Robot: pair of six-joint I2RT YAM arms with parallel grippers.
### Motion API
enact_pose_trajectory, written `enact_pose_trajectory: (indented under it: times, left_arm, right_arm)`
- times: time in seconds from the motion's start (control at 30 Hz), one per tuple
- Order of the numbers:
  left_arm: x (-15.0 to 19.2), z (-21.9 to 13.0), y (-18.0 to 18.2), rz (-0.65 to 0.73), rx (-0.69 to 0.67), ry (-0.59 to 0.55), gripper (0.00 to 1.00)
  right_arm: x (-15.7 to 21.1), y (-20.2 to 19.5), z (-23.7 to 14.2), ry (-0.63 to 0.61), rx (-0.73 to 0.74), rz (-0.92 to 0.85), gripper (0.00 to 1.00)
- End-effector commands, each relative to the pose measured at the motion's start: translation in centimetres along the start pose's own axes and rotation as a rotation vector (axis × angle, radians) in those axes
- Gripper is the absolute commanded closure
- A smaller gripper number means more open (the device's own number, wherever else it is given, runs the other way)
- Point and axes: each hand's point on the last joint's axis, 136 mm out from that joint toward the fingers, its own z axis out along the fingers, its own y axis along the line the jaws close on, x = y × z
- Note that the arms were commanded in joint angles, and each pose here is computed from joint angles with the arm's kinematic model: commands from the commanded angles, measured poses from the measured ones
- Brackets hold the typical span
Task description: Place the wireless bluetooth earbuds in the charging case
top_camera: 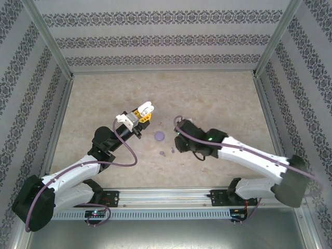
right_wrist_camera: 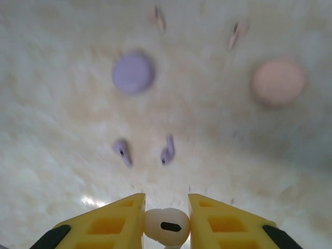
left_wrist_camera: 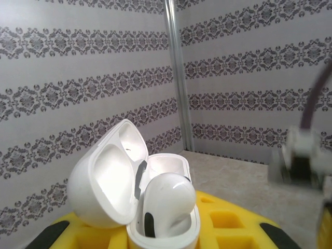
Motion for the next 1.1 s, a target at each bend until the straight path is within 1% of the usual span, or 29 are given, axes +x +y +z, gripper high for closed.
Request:
enact_pose_trajectory:
  times: [0.0, 0.13, 0.2, 0.33, 0.53, 0.73, 1.07]
  left_arm:
    - [-1.3, 0.6, -0.4, 0.020, 0.050, -0.024, 1.00]
    - [-1.1, 1.3, -0.8, 0.013, 0.087, -0.017, 1.00]
    - [-0.9, 1.7, -1.0, 0.005, 0.103, -0.008, 1.00]
    - [-0.7, 2.5, -1.2, -0.014, 0.127, 0.002, 1.00]
    - [-0.7, 3.6, -1.3, -0.048, 0.146, 0.007, 1.00]
    - [-0.9, 4.2, -1.4, -0.065, 0.160, 0.001, 1.00]
    - [-1.1, 4.5, -1.3, -0.075, 0.161, -0.008, 1.00]
  right_arm:
    - [-6.0, 0.2, -4.8, -0.216, -0.053, -0.033, 0.74]
    - [-11.7, 0.8, -9.6, -0.417, -0.119, -0.050, 0.73]
    - [-13.6, 1.6, -11.2, -0.490, -0.148, -0.082, 0.73]
    - [-16.4, 3.6, -13.1, -0.581, -0.213, -0.157, 0.72]
    - [-18.0, 6.4, -13.2, -0.635, -0.319, -0.222, 0.72]
    - [-18.1, 7.4, -12.4, -0.665, -0.356, -0.243, 0.72]
    - [-17.6, 8.5, -10.8, -0.643, -0.392, -0.243, 0.72]
